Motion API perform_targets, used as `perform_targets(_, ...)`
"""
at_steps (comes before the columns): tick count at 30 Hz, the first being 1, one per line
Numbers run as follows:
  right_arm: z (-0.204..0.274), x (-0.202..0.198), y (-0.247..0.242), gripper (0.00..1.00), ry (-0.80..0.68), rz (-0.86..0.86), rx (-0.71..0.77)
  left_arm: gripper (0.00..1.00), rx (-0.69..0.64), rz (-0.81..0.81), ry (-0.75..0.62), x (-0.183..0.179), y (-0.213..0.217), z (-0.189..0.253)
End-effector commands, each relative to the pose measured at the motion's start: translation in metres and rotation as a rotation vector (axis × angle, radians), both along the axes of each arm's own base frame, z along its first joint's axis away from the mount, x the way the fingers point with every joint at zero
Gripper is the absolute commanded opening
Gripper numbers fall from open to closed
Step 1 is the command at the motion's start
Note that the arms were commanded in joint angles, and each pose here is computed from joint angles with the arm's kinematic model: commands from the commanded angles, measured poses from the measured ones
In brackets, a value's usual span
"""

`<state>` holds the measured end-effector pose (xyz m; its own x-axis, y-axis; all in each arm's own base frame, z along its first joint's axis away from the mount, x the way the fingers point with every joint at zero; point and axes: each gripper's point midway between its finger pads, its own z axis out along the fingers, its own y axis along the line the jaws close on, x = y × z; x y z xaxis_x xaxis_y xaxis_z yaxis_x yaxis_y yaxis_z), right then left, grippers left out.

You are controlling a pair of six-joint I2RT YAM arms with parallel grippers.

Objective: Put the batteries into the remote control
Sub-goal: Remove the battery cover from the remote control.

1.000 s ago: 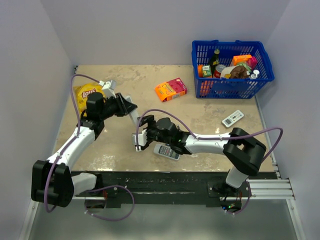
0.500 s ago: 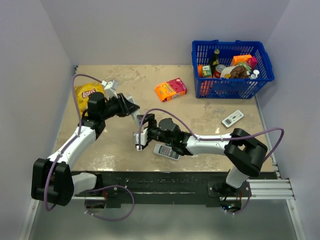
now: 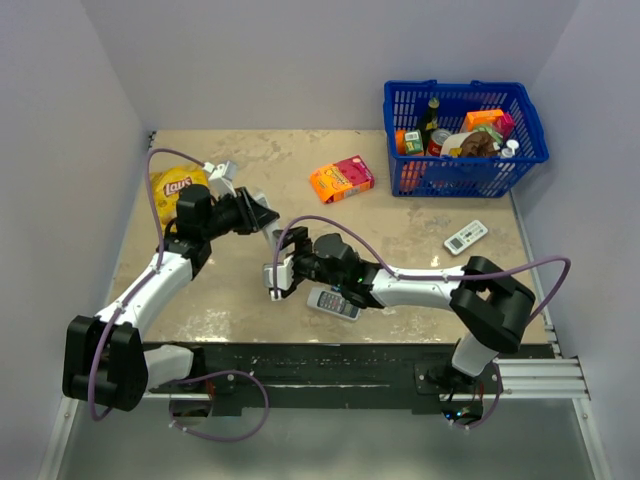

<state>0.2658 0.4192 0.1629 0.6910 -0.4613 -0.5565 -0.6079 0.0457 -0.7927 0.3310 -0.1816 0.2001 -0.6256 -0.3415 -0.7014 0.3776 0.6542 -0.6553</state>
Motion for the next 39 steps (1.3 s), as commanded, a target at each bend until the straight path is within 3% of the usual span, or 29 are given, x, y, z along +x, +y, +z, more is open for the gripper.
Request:
perform_targets(1,-0.01,0.0,0.002,0.83,0.029,0.003,-0.065,0.0,-0.051,-0.085,-0.084,-0.005,-0.018,0.035)
perform_targets(22,-0.063,-0.015,0.012,0.78,0.138,0.078,-0.272,0.0,-0.084,-0.128,-0.129,-0.014,-0.025,0.047)
perform_targets(39,-0.091,-0.027,0.013,0.73,0.196,0.125,-0.371,0.0,-0.088,-0.057,-0.15,-0.005,-0.009,0.05)
